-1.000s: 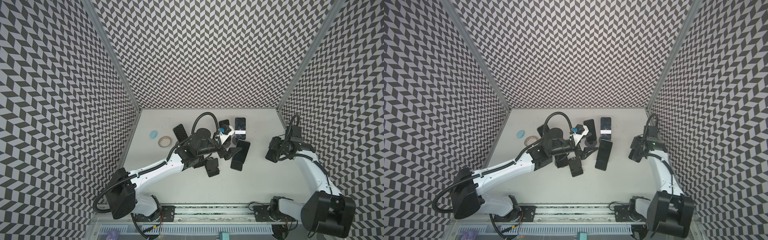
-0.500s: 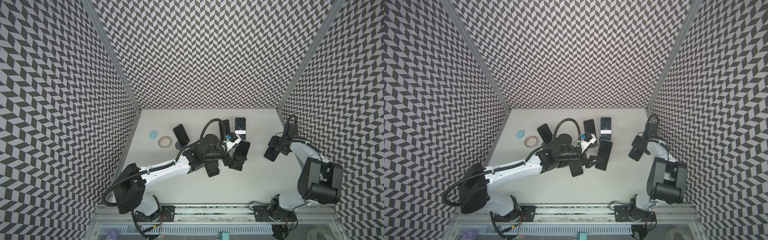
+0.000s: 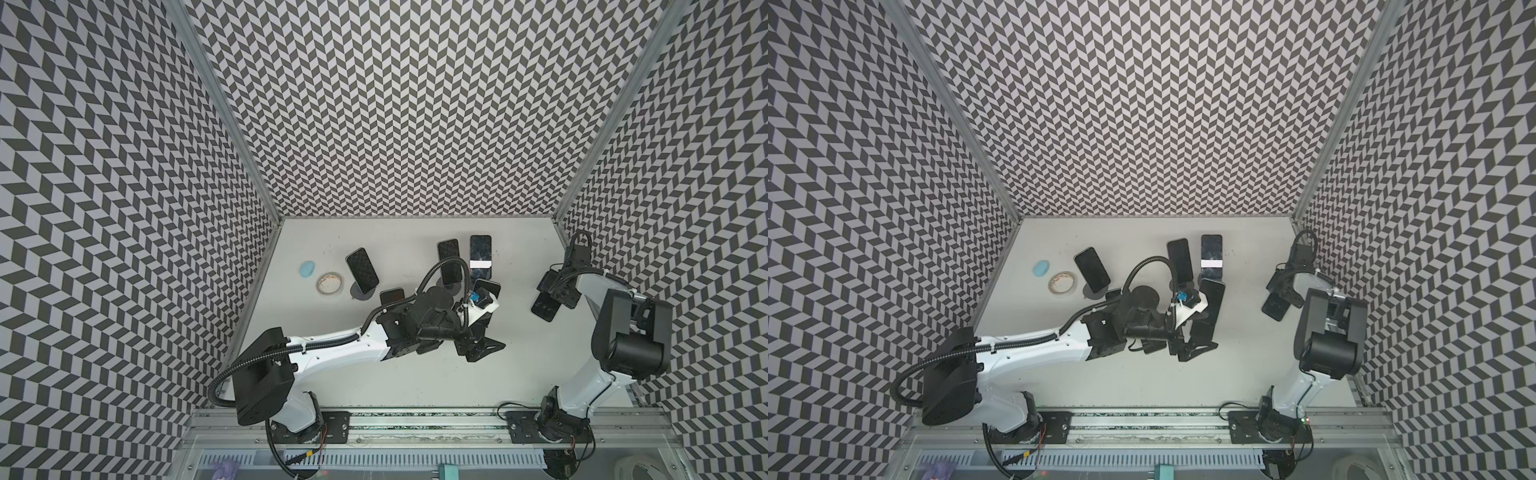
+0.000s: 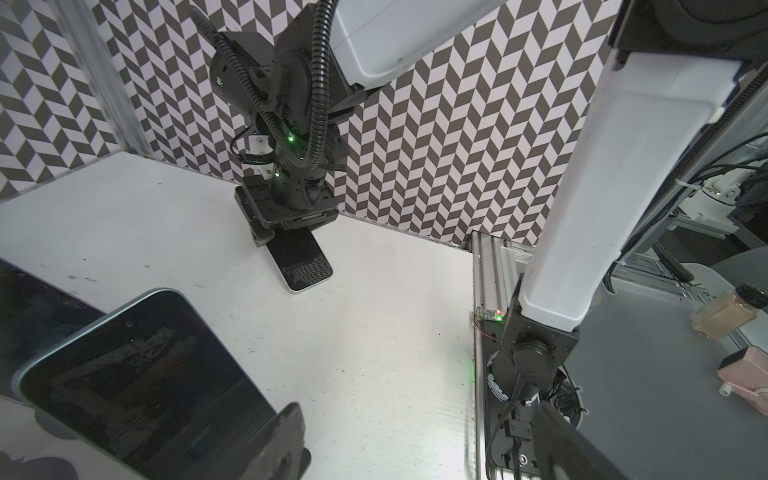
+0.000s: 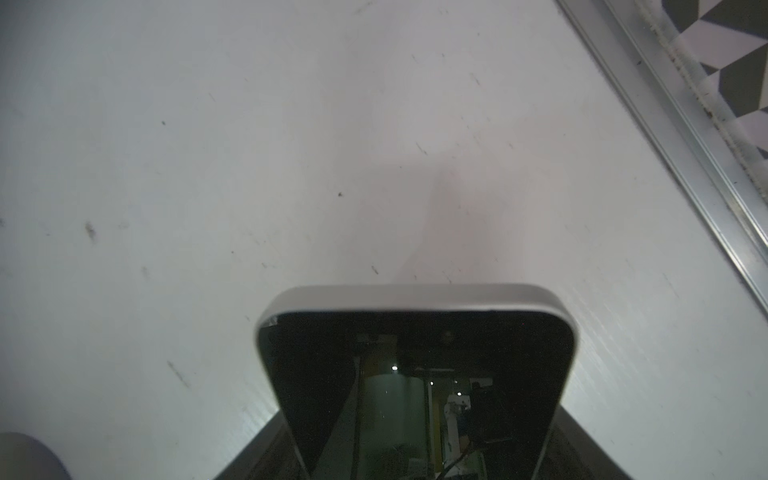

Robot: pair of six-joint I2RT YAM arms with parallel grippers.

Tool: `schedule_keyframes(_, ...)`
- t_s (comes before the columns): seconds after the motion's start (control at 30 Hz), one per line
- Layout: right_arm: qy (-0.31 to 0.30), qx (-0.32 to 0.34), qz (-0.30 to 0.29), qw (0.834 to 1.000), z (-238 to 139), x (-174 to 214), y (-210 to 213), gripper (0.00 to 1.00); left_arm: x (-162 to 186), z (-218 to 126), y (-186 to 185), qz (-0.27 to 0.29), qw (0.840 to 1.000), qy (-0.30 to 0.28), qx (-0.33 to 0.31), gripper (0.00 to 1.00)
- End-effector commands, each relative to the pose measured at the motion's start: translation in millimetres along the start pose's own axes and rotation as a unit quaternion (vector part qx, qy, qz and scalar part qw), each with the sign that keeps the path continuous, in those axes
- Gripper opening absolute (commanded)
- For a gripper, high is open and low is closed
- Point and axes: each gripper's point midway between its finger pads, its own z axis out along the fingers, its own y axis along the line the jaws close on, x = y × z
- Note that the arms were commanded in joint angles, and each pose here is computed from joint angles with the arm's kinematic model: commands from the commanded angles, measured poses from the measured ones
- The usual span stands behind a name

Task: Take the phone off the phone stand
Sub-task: 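Carry the phone toward the wall with right gripper while left gripper reaches over stands, then lower the phone flat onto the table and open the right gripper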

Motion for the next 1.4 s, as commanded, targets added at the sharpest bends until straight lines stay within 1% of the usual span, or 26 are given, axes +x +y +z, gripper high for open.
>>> schedule_keyframes(0.0, -0.038, 0.021, 0.010, 0.999, 6.7, -21.2, -12.0, 0.51, 2.9, 3.5, 4.0, -0.013, 1.000, 0.006, -0.006, 0.86)
schedule_keyframes(0.1, -0.036, 0.033, 0.011, 0.999, 13.8, -22.7, -18.3, 0.51, 4.3, 5.5, 1.0, -0.018, 1.000, 0.009, 0.003, 0.86)
schedule_keyframes(0.37, -0.040, 0.060, -0.003, 0.997, 25.5, -30.1, -28.5, 0.52, 2.2, 5.5, 0.8, -0.017, 1.000, 0.010, 0.003, 0.86)
schedule_keyframes(0.57, -0.040, 0.063, 0.003, 0.997, 30.5, -31.2, -35.3, 0.53, 3.4, 6.6, 0.8, -0.019, 1.000, 0.012, 0.005, 0.86)
schedule_keyframes(0.67, -0.040, 0.063, 0.003, 0.997, 34.5, -30.0, -36.3, 0.54, 5.7, 9.6, 1.8, -0.033, 0.999, 0.015, 0.014, 0.86)
schedule_keyframes(0.8, -0.029, 0.065, 0.000, 0.997, 42.1, -25.0, -38.1, 0.57, 3.0, 9.7, -1.6, -0.041, 0.999, 0.010, 0.028, 0.86)
schedule_keyframes(1.03, -0.022, 0.064, -0.001, 0.998, 49.4, -13.2, -40.5, 0.65, 4.5, 8.6, 4.3, -0.040, 0.999, 0.012, 0.018, 0.86)
schedule_keyframes(1.13, -0.022, 0.064, -0.001, 0.998, 49.7, -10.2, -41.5, 0.66, 2.8, 7.8, 3.7, -0.039, 0.999, 0.010, 0.019, 0.86)
schedule_keyframes(1.37, -0.027, 0.059, 0.000, 0.998, 45.0, -14.9, -39.4, 0.70, 1.4, 5.9, 1.7, -0.042, 0.999, 0.009, 0.022, 0.86)
